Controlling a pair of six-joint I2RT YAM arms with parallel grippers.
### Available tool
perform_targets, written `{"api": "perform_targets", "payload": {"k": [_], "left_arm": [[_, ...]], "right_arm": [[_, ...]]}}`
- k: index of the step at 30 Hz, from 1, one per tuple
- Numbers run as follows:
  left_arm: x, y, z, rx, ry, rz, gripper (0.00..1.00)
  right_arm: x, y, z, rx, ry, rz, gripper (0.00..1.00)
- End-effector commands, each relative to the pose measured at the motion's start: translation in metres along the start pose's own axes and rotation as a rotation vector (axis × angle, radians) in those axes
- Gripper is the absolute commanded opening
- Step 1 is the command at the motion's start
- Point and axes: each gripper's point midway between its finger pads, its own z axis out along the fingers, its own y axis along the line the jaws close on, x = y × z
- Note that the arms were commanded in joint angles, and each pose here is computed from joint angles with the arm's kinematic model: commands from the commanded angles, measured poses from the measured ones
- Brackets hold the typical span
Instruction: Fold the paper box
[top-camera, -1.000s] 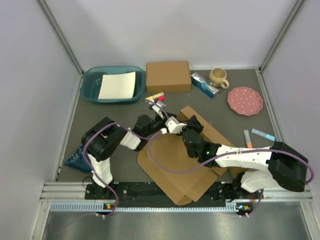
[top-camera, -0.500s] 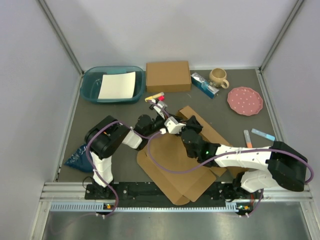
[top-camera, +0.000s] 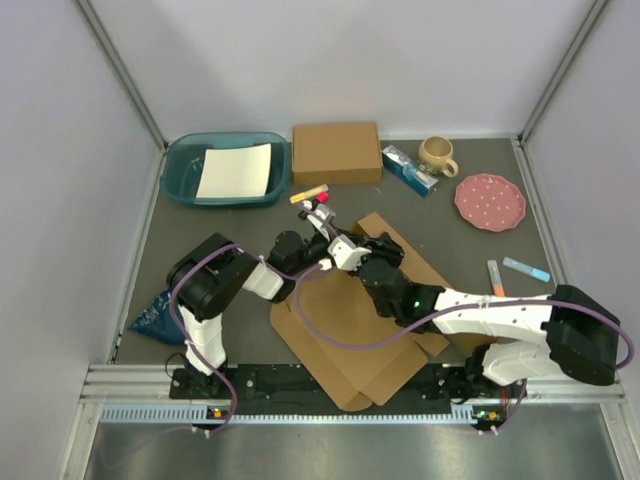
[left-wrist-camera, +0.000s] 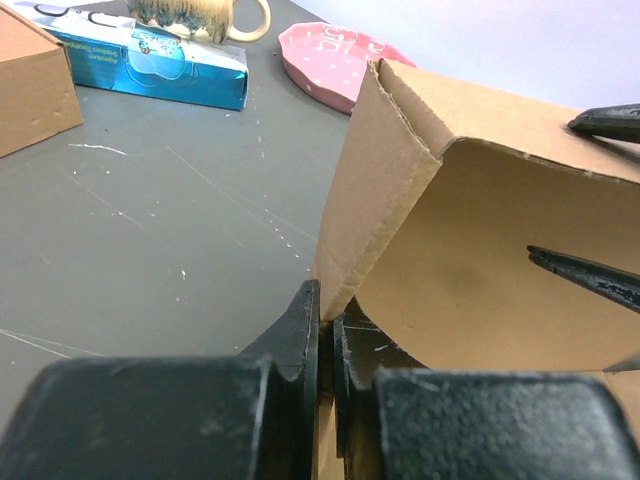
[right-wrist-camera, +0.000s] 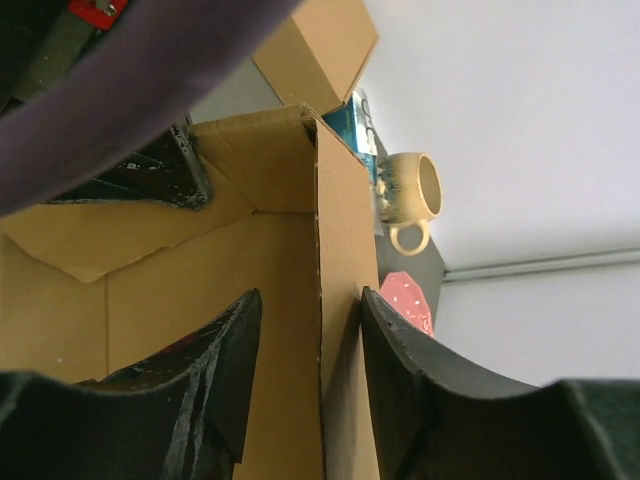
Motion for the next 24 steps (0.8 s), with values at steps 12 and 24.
{"api": "perform_targets", "payload": {"k": [12,24], "left_arm": [[-0.077,-0.026,-0.010,0.040,-0.275,0.114,0.01],[-0.082,-0.023,-0.017,-0.008,-0.282,0.119,0.00]], "right_arm": [[-0.025,-0.012,-0.034,-0.132,-0.122,0.295,0.68],[-0.037,-0.039,-0.055,-0.161,-0.212,0.430,0.77]]}}
